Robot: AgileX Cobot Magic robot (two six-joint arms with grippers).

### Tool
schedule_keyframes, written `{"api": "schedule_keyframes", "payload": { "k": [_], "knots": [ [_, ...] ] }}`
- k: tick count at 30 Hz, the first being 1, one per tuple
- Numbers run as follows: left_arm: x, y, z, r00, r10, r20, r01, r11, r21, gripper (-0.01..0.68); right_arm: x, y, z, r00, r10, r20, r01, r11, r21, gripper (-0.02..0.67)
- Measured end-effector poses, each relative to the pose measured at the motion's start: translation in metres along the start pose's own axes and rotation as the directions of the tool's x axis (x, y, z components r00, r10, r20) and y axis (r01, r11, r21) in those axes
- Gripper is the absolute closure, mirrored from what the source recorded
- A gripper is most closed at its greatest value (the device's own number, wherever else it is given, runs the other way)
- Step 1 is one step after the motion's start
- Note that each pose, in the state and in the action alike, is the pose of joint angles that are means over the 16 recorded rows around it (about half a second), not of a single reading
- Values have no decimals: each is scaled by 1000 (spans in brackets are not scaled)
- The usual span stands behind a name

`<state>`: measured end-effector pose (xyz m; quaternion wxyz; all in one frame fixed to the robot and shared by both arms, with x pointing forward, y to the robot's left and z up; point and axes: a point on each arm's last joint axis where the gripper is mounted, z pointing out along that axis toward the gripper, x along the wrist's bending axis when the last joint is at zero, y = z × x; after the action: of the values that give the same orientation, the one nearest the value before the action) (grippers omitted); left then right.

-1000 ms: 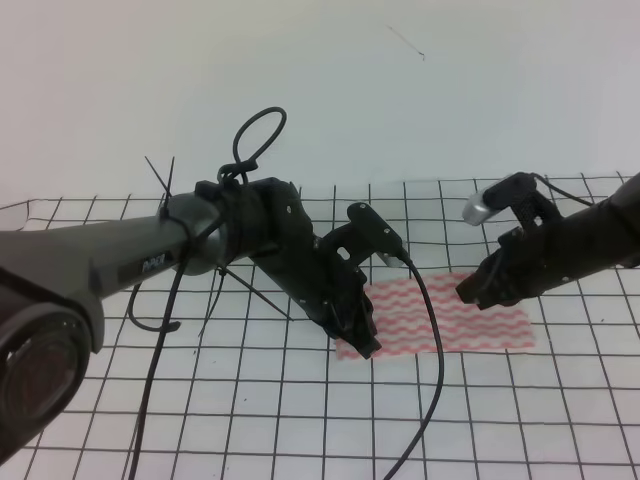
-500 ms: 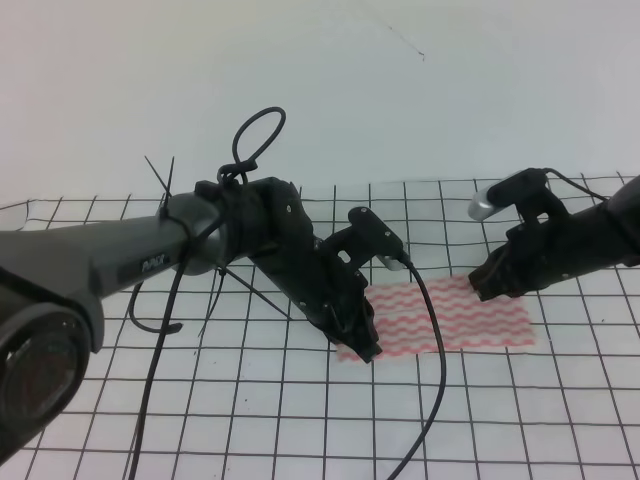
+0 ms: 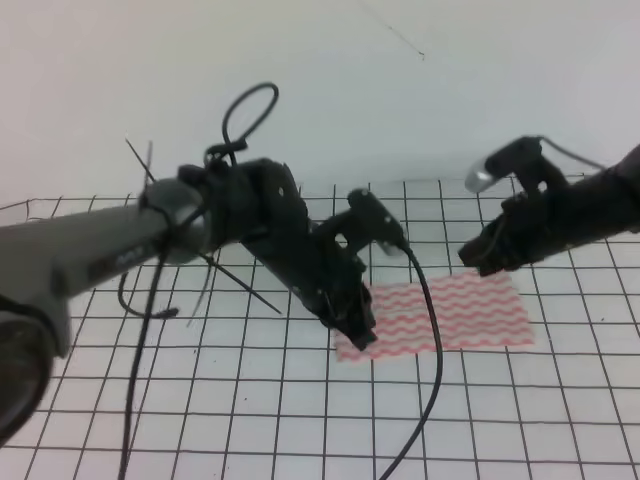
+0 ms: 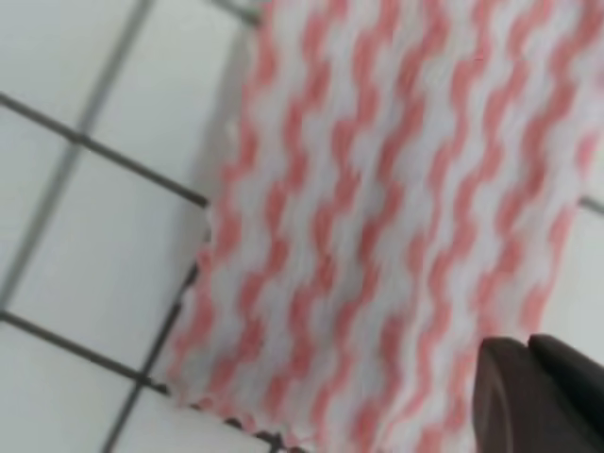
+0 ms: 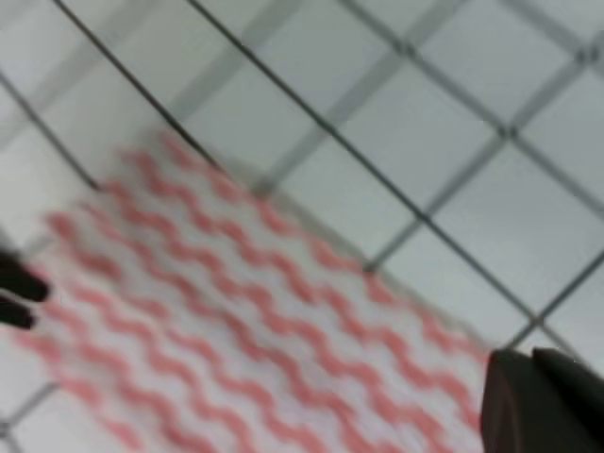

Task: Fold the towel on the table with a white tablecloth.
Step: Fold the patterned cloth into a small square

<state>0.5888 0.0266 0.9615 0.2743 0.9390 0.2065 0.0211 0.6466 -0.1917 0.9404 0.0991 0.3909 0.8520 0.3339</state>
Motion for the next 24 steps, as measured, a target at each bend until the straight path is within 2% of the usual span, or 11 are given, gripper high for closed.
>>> {"api": "schedule_keyframes", "payload": {
  "k": [7, 13, 18, 24],
  "knots": [
    [-10, 20, -55, 998, 23, -64, -29, 995, -94, 673, 10, 20, -50, 999, 35, -7, -35, 999, -22, 650],
    [-25, 32, -117, 990, 15, -139, -42, 981, -191, 673, 14, 3, -78, 984, 180, 3, -180, 984, 10, 649],
    [-39, 31, -167, 980, -33, -196, -25, 959, -284, 673, 18, -28, -80, 942, 336, -15, -335, 941, 40, 649],
    [-50, 19, -207, 968, -125, -218, 30, 919, -392, 673, 26, -61, -74, 867, 498, -29, -496, 867, 50, 626]
  ]
}}
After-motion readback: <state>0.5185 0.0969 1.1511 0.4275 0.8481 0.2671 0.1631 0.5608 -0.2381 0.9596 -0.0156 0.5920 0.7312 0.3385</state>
